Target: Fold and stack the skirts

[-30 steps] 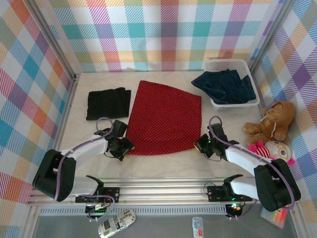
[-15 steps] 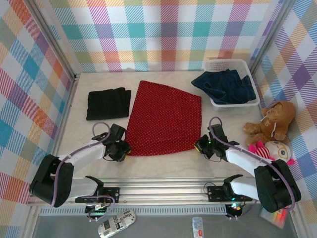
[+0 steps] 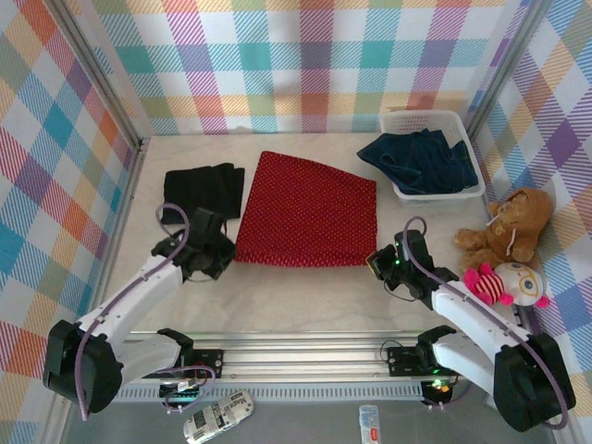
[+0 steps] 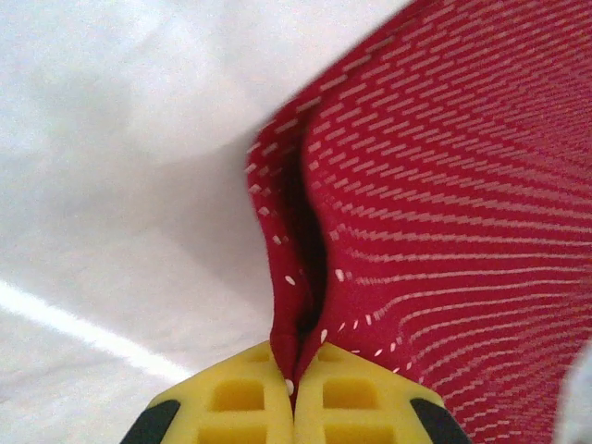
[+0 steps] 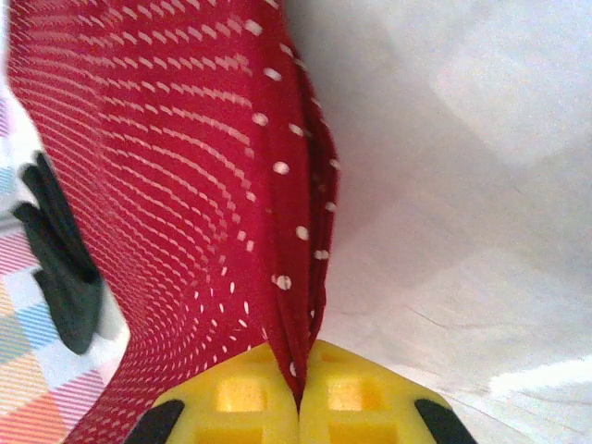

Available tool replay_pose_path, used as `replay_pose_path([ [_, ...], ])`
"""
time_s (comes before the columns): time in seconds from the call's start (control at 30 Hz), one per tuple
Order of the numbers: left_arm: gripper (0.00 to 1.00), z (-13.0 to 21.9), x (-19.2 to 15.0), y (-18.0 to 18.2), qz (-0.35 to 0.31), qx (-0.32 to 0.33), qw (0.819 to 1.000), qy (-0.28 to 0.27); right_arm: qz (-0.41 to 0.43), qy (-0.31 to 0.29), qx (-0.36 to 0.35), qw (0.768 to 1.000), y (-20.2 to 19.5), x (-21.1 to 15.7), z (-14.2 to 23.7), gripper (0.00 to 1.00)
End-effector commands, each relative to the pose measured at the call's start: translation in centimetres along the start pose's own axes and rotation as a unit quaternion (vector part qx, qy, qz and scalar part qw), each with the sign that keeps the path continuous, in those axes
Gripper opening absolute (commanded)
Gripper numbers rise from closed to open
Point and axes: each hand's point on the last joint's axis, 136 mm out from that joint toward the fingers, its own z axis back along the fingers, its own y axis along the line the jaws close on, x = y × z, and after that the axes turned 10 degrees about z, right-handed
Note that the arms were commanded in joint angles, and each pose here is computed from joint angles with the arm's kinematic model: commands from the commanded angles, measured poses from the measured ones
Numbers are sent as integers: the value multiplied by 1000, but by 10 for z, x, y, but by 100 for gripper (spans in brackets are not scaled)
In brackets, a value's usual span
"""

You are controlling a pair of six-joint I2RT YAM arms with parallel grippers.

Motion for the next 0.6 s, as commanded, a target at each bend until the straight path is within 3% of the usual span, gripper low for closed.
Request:
replay_pose_path([
  [0.0, 0, 23, 42, -46, -81, -16, 992, -91, -3, -103, 7, 995, 28, 49, 15, 0],
  [0.27, 0, 6, 96, -182, -177, -76, 967, -169, 4, -168, -1, 986, 80, 118, -13, 0],
  [0.4, 0, -26, 114, -217, -190, -72, 965, -168, 8, -158, -50, 986, 89, 138, -39, 0],
  [0.57, 0, -67, 131, -237, -189, -63, 968, -153, 9, -169, -56, 984, 95, 160, -64, 0],
])
